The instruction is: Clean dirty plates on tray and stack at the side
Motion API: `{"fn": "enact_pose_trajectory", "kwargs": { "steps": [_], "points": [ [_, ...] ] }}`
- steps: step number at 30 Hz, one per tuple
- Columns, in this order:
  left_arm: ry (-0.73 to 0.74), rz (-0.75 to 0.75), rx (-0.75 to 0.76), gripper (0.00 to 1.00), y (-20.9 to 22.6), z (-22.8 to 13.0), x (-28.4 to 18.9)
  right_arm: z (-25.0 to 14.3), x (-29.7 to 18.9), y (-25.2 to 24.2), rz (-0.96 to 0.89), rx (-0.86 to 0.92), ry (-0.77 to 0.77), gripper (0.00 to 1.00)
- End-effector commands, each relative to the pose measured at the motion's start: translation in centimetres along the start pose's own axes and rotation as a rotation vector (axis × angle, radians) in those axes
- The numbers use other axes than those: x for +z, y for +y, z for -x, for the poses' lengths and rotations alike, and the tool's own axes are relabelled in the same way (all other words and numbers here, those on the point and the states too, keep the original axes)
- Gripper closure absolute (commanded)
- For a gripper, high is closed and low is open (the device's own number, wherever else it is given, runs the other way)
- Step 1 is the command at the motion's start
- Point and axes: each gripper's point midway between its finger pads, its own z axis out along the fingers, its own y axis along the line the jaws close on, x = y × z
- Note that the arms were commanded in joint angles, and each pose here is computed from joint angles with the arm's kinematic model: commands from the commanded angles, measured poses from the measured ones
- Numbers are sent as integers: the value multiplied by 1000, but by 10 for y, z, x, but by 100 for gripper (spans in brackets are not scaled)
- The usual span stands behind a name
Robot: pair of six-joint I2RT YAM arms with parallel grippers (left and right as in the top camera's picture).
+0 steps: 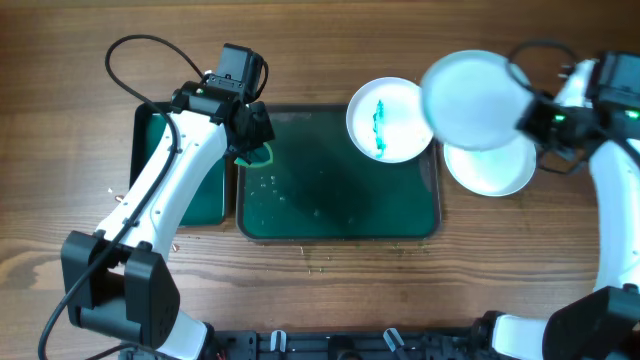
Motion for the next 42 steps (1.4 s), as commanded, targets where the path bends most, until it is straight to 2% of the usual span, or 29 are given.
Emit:
{"fn": "enact_pose_trajectory", "kwargs": {
  "steps": [1, 6, 14, 15, 17, 21, 26, 29, 34, 35, 36, 38, 42],
  "points": [
    [-1, -10, -23, 96, -1, 2, 0, 13, -6, -30, -76, 98, -50, 96],
    [0, -9, -22, 96, -1, 1, 0, -4, 16, -76, -261, 226, -51, 96],
    [0, -9, -22, 96, -1, 2, 0, -43, 58, -100, -284, 276, -24, 96],
    [0, -9, -22, 96, -1, 1, 0, -45, 60, -101, -285, 276, -23, 93],
    [0, -9, -22, 96, -1, 2, 0, -49, 62, -103, -286, 259, -10, 76],
    [0, -9, -22, 96, -1, 2, 0, -49, 66, -89, -205, 196, 12, 64],
    [0, -9, -22, 96, -1, 2, 0, -48, 66, -47, -4, 77, 52, 59],
    [0, -9, -22, 96, -1, 2, 0, -36, 53, 7, 127, -116, 42, 55],
    [0, -9, -22, 96, -1, 2, 0, -44, 47, 70, 150, -326, 66, 50],
    [0, -9, -22, 96, -1, 2, 0, -51, 53, 77, 152, -327, 85, 50],
    [0, -9, -22, 96, -1, 2, 0, -57, 60, 76, 118, -275, 105, 57],
    [0, -9, -22, 96, -1, 2, 0, -72, 77, 72, 53, -124, 154, 58],
    [0, -9, -22, 96, -1, 2, 0, -92, 103, 77, 35, -106, 222, 60]
  ]
}}
